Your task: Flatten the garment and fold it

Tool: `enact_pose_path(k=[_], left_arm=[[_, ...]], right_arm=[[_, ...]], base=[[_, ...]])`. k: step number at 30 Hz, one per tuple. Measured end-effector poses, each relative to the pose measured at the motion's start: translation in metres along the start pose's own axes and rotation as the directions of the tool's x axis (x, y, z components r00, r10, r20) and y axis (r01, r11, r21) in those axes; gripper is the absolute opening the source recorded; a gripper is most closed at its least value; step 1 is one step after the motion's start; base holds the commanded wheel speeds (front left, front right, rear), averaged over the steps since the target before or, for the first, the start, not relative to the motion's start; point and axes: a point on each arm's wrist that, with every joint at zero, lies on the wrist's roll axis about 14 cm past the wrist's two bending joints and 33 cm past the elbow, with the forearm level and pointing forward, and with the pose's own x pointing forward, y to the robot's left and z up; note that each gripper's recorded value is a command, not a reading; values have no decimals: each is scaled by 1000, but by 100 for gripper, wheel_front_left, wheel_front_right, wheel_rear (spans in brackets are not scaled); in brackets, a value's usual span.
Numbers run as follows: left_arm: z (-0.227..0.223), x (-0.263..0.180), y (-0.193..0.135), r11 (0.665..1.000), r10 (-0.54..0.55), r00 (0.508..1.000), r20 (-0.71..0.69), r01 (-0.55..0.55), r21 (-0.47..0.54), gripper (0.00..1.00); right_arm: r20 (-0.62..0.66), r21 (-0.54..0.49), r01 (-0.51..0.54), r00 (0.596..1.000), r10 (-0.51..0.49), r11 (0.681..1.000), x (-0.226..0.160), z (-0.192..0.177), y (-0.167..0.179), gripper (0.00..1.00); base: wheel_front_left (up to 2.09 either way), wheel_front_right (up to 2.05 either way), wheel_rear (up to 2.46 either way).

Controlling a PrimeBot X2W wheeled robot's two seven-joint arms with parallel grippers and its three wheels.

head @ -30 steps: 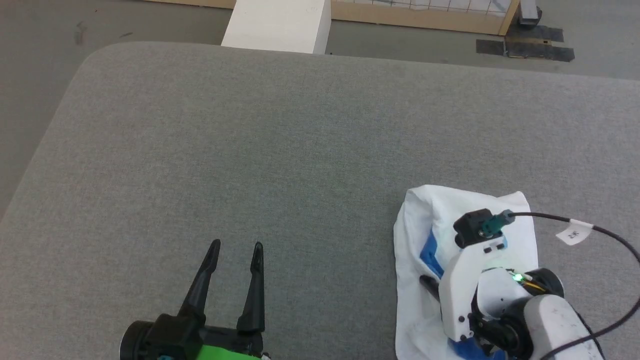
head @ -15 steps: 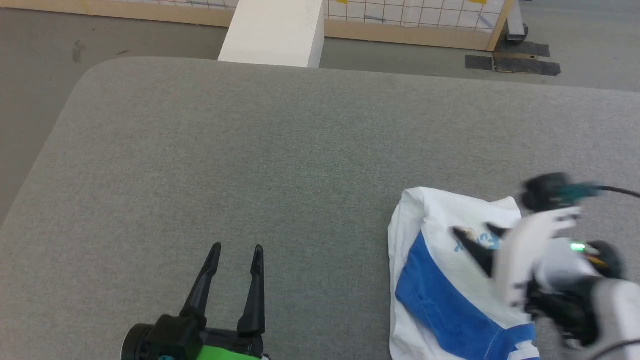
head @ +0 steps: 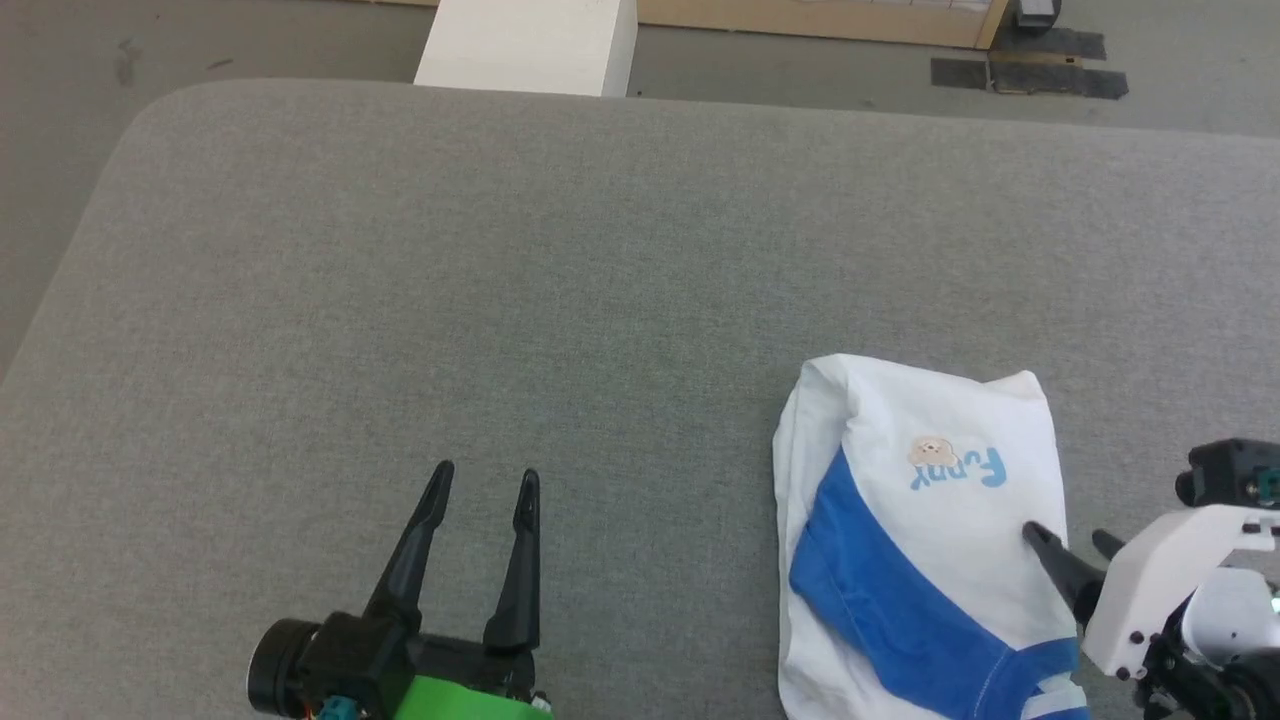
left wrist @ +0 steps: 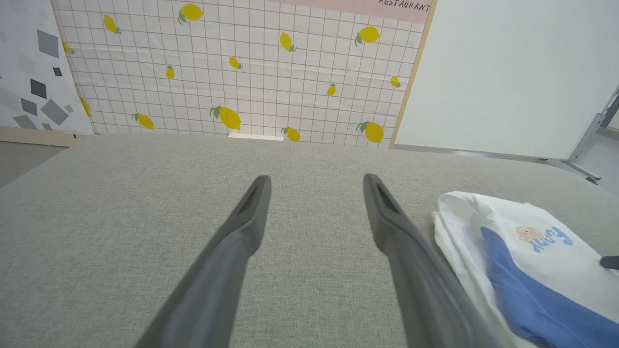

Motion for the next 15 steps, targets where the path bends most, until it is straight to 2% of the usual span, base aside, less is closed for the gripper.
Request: enact_pose_path(k=[5,6,7,8,15], left_arm=[[1,3,4,1000,4,1000,4,-4,11,100],[1,2,6,1000,10,1000,3,-10,17,100],[1,1,8,1000,15,1000,0,-15,21,100],[0,1,9,1000,19,1000,-1,-19,23,100],[1,-1,9,999,19,1000,0,-19,26,100]], right_arm=[[-66,39,5,998,-3,999,21,-22,-3,100],[-78,39,-2,997,5,999,26,-25,0,86],[-85,42,-11,996,14,999,30,-26,2,31],[-87,47,-20,996,24,999,32,-26,4,0],[-46,48,-50,998,52,998,36,-16,14,0]], base=[[0,0,0],[0,0,0],[0,0,0],[0,0,0],[0,0,0]])
